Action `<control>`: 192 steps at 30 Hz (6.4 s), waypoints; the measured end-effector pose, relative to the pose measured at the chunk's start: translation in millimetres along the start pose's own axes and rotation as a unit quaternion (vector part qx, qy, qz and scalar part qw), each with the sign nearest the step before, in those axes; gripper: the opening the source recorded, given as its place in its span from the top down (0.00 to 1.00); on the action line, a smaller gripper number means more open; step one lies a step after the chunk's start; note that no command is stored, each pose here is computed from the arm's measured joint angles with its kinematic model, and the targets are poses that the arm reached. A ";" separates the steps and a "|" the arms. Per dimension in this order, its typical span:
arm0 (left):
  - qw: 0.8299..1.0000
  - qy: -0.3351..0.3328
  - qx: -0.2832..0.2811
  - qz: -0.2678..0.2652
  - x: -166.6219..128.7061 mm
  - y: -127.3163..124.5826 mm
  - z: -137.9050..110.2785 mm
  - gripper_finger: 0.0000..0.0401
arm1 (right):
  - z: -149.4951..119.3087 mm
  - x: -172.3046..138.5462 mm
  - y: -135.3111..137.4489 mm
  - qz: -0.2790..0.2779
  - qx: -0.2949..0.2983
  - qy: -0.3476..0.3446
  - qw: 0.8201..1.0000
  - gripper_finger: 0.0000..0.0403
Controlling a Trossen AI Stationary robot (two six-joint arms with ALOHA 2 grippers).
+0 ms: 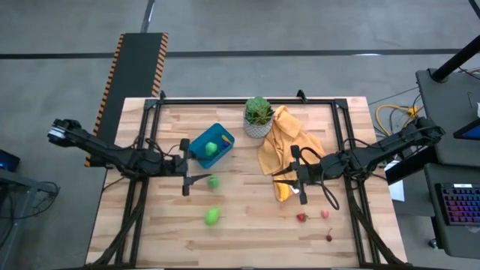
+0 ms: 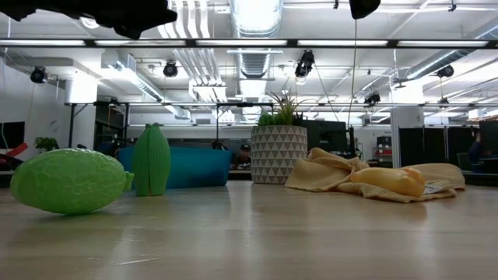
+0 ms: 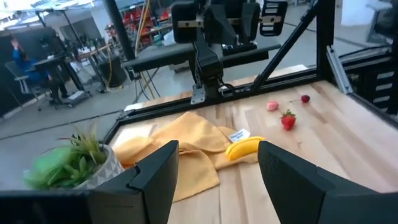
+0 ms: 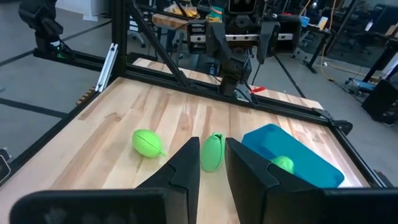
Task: Pick and placing Produce into tupperware
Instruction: Put the yellow banana into the blue bin
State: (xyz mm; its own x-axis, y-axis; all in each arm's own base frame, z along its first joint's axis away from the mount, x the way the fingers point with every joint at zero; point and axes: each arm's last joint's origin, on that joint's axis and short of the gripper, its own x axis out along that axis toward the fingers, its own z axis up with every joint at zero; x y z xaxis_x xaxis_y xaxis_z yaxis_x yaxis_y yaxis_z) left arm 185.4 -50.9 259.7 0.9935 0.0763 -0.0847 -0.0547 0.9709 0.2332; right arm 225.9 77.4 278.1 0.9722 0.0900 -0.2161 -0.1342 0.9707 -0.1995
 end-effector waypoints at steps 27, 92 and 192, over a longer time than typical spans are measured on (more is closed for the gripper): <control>1.000 -0.005 0.006 0.002 1.3 -0.1 1.9 0.49 | 3.4 -0.7 4.4 0.082 0.042 -0.004 0.996 0.64; 1.000 -0.001 0.012 0.002 1.4 -0.3 0.7 0.49 | -18.8 19.9 5.4 -0.160 0.365 0.311 0.863 0.41; 1.000 0.000 0.012 0.002 1.4 -0.3 0.7 0.49 | -100.0 55.5 84.4 -0.383 0.405 0.321 0.766 0.42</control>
State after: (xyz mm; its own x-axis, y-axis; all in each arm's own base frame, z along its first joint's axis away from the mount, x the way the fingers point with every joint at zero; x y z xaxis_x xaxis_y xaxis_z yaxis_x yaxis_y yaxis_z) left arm 186.9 -51.3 260.1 0.9934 0.0797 -0.0828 -0.0560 0.9648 0.2569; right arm 249.4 142.0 153.8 0.3768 -0.4503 -0.8094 0.8438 0.5273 0.0995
